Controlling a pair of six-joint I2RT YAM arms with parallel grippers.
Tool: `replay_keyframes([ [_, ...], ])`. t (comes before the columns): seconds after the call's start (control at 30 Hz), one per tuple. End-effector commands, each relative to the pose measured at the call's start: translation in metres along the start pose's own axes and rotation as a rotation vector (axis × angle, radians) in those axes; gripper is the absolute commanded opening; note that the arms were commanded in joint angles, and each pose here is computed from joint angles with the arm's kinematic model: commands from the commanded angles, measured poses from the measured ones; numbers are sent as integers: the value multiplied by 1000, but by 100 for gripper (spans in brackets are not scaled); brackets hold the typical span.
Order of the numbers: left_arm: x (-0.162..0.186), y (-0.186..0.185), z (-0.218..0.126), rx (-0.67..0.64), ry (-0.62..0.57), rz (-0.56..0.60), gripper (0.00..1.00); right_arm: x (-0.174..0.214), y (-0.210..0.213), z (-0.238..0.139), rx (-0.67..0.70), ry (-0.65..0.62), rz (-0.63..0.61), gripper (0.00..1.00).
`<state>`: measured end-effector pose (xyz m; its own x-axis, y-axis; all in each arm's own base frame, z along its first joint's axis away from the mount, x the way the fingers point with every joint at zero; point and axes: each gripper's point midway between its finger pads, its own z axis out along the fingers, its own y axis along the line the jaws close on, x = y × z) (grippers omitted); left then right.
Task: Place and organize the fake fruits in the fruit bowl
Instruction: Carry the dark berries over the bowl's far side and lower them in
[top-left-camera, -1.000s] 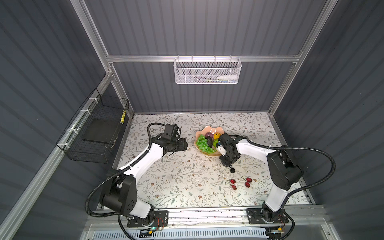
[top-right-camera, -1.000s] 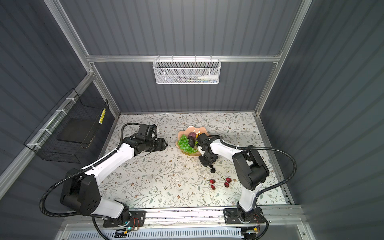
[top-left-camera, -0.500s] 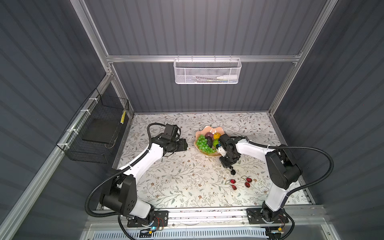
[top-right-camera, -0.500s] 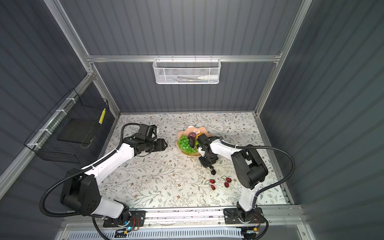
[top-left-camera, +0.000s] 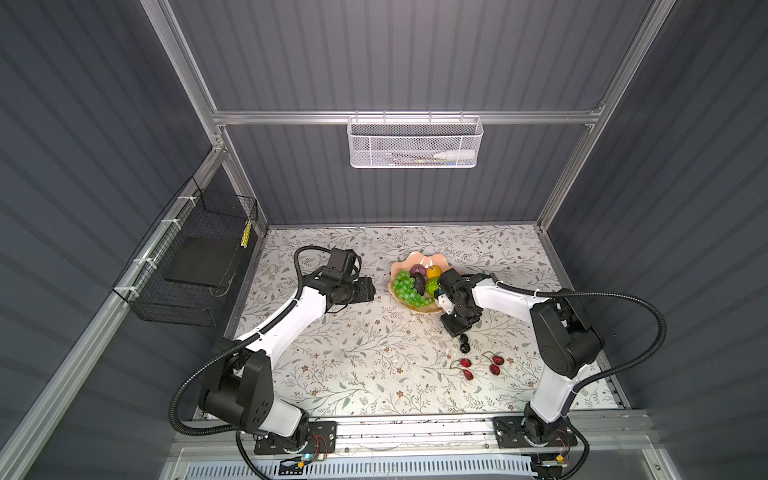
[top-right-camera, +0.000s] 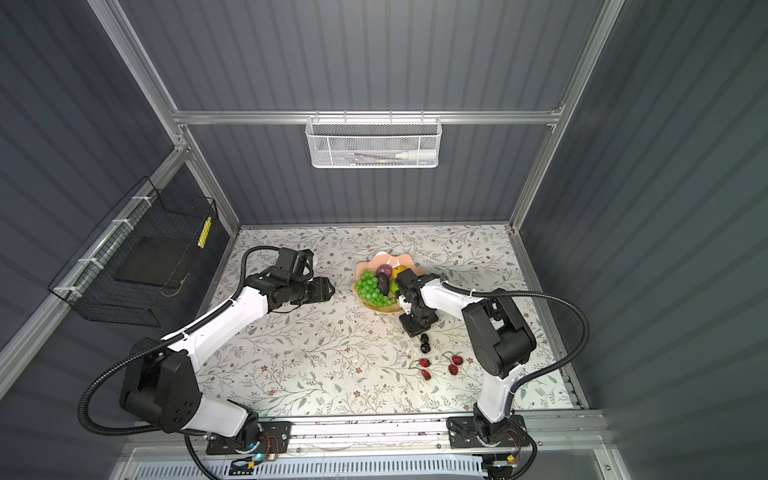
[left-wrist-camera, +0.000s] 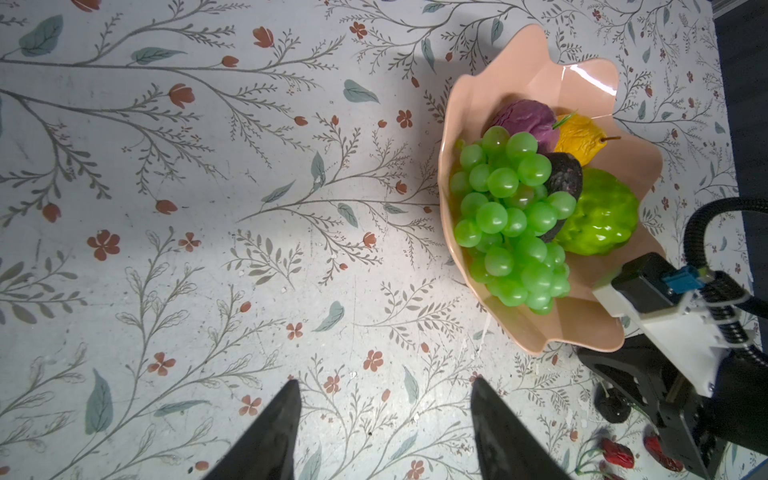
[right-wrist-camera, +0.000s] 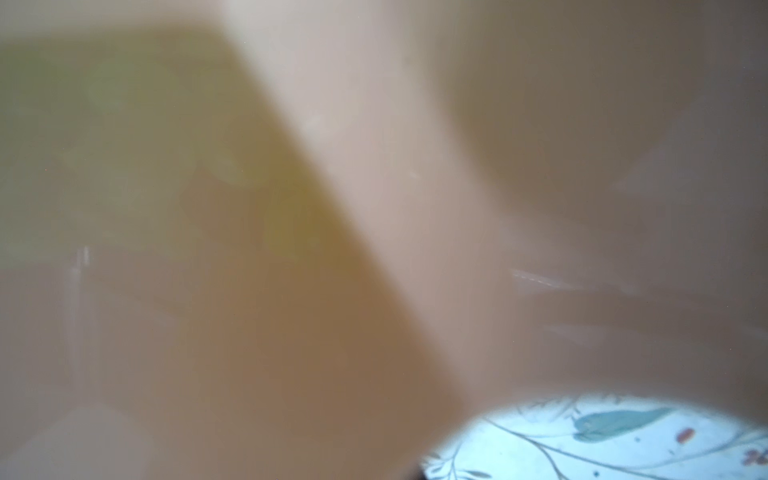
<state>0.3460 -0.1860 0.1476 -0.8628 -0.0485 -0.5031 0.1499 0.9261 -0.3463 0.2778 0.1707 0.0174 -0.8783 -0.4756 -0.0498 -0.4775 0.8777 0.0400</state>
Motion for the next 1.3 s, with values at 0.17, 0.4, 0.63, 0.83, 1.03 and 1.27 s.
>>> replay_keyframes([
  [0.17,-1,-2,-4,-5,2,19,65,-2,-4,-32,-38,-82,55,0],
  [0.4,-2,-2,-5,-4,-10,7,65,-25,-17,-97,-68,-299,151,0],
  [0.63,-4,-1,-11,-7,-36,-17,65,-76,-51,-164,-36,-584,261,0],
  [0.83,0,3,-13,-16,-47,-62,65,-122,-65,-181,-27,-722,306,0],
  [1.03,3,2,-15,2,-52,-95,65,-157,-79,-165,21,-747,315,0],
  [1.27,2,2,-22,1,-69,-87,71,-184,-84,-135,24,-727,296,0],
])
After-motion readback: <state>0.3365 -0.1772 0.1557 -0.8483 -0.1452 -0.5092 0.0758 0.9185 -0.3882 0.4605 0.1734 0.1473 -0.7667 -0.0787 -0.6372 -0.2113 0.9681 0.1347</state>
